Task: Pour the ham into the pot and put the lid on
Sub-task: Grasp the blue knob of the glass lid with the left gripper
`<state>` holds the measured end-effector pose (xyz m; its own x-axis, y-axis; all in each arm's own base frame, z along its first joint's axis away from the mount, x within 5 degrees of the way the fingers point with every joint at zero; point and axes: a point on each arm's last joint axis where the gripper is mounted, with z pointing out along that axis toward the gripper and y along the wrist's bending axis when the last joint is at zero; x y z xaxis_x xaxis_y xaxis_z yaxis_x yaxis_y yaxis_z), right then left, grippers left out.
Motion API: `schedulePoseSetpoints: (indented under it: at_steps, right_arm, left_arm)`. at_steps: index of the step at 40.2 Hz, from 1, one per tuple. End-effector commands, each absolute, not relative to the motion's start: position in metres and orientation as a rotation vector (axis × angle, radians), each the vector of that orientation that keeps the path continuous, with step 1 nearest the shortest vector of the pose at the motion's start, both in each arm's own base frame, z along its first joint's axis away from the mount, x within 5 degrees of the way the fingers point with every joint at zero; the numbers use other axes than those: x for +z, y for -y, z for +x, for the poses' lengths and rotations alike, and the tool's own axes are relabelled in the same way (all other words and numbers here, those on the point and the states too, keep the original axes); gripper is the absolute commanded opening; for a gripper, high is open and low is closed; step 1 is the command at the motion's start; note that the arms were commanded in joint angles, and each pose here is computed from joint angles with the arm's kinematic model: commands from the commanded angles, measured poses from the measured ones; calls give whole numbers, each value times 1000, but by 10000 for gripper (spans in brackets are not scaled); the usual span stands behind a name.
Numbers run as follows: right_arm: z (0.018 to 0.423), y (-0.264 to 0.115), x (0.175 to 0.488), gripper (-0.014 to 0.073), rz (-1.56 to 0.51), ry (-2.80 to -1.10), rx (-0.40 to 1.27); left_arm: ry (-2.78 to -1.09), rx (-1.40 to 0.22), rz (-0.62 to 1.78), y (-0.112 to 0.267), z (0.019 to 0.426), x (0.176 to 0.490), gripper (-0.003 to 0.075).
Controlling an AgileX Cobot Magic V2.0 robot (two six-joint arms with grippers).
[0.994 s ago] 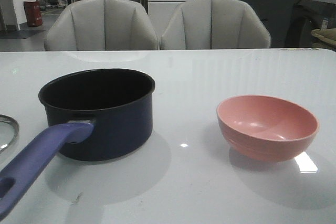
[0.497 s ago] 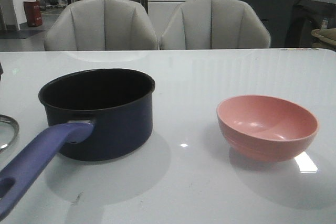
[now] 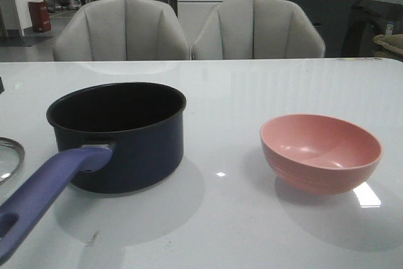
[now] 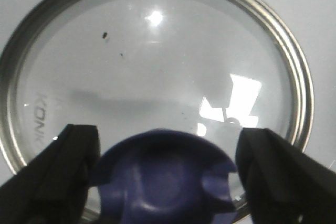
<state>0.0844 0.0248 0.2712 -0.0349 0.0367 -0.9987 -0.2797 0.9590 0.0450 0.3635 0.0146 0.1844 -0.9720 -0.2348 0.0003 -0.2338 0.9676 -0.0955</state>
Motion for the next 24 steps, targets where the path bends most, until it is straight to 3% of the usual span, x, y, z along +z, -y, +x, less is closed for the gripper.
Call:
schedulePoseSetpoints:
  at_steps: [1,6,24]
  right_arm:
    - [85,-22,287,152,-158,-1492,238]
    - [85,-22,287,152,-158,-1492,238]
    - [85,-22,287,152,-158,-1492,238]
  left_arm:
    - [-3056,-182,-382,-14,365,210,356]
    - [-3048,-182,-380,-14,366,213,290]
    - [-3034,-184,-358,-14,370,222,286]
